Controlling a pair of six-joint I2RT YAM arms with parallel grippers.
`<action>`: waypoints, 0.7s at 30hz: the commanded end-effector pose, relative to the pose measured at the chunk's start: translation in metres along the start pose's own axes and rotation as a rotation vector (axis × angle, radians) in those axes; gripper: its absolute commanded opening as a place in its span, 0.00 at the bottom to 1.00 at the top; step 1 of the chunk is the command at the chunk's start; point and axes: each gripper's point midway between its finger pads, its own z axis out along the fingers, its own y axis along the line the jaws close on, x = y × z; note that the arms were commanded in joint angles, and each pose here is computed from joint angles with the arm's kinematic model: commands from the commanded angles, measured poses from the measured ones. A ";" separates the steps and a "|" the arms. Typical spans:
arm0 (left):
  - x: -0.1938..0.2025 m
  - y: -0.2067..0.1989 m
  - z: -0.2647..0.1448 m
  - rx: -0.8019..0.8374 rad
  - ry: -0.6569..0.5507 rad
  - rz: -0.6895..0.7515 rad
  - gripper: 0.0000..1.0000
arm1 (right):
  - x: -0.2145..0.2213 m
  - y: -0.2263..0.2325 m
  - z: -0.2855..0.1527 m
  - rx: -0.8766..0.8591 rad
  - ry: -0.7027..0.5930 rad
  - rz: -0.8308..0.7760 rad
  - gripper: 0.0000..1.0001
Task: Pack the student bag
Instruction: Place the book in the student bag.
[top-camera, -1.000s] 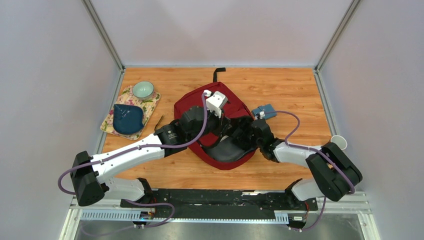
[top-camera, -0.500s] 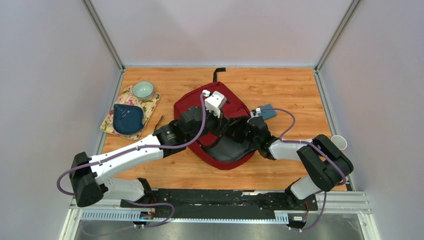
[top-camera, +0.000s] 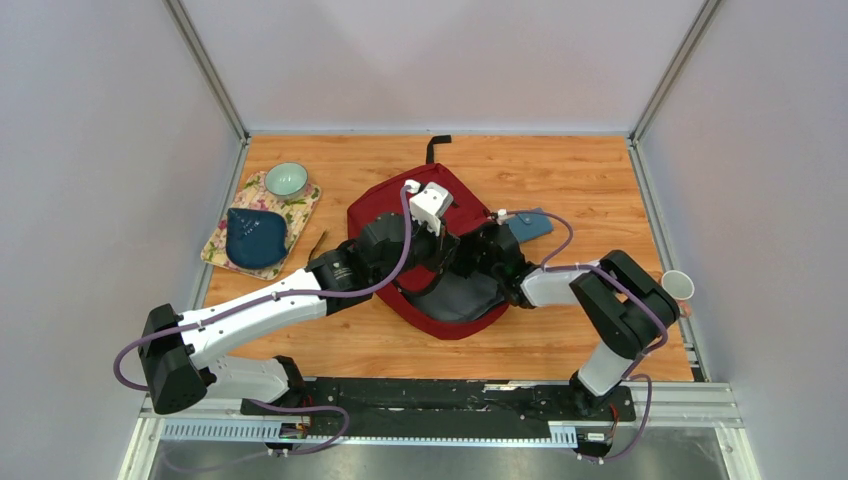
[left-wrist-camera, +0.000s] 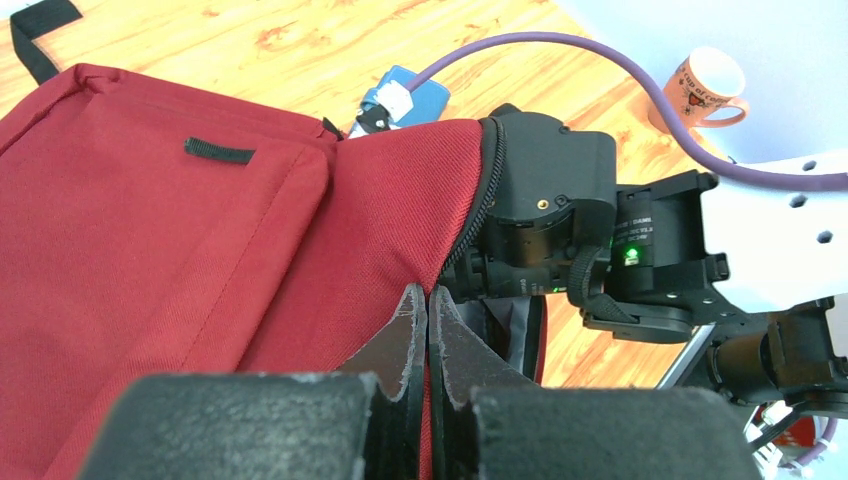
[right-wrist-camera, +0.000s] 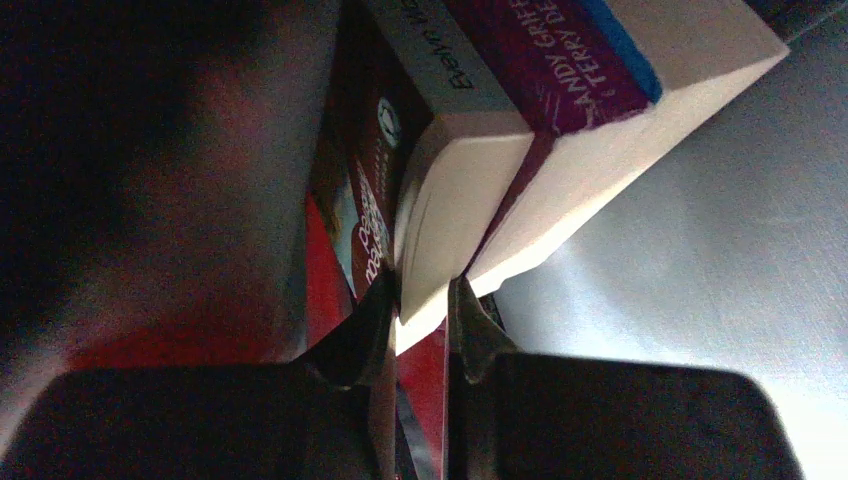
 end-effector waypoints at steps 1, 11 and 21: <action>-0.025 -0.008 -0.004 0.021 -0.074 -0.027 0.00 | -0.010 0.036 0.011 -0.121 -0.047 0.016 0.07; -0.016 -0.004 -0.005 0.007 -0.064 -0.039 0.00 | 0.001 0.028 -0.031 -0.112 -0.034 -0.129 0.61; -0.013 -0.006 -0.003 0.017 -0.060 -0.045 0.00 | -0.004 -0.015 -0.110 0.074 -0.124 -0.266 0.68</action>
